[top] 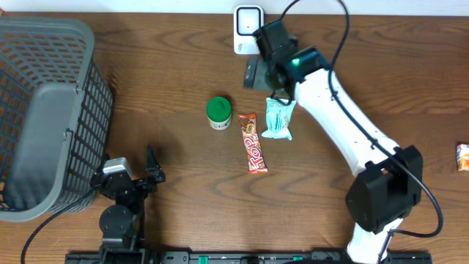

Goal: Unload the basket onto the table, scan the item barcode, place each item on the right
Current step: 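Move the right gripper to the green-capped bottle and grasp it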

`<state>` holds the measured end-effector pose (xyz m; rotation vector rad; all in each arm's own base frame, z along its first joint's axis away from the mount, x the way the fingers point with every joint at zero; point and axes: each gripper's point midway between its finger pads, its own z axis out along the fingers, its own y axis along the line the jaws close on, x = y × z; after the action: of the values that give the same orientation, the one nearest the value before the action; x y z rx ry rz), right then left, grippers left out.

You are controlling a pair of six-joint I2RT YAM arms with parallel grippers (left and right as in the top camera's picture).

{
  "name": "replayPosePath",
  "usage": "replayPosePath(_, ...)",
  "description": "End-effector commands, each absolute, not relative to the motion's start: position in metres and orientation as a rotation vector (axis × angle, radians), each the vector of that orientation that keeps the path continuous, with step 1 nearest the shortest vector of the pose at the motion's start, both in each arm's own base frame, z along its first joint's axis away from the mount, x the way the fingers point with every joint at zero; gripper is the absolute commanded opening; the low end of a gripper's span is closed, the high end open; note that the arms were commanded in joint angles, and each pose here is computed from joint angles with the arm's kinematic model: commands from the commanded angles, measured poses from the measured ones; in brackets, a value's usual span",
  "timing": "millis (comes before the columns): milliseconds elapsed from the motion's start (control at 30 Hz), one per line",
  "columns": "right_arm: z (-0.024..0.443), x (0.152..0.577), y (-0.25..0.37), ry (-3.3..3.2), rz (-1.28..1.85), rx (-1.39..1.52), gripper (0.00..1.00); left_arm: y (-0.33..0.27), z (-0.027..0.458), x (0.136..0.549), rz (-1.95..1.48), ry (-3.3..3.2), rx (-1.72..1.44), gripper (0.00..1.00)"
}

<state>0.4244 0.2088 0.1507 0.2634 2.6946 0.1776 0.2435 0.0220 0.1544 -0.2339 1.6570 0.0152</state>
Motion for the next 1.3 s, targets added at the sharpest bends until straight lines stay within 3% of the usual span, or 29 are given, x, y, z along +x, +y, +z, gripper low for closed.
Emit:
replayPosePath(0,0.134,0.404,0.23,2.795,0.243,0.229,0.99,0.022,0.136,0.243,0.011,1.712,-0.246,1.0)
replayPosePath(100,0.13,0.385,0.243,2.814,0.137,0.048,0.99,0.022,0.136,0.243,0.011,1.712,-0.246,1.0)
replayPosePath(267,0.134,0.378,0.276,2.78,0.214,-0.097,0.99,0.022,0.136,0.243,0.011,1.712,-0.246,1.0)
replayPosePath(833,0.113,0.412,0.332,2.82,0.272,-0.113,0.99,0.022,0.136,0.243,0.011,1.712,-0.246,1.0)
replayPosePath(1267,0.044,0.383,0.342,3.078,0.272,-0.028,0.99,0.022,0.136,0.243,0.011,1.712,-0.246,1.0)
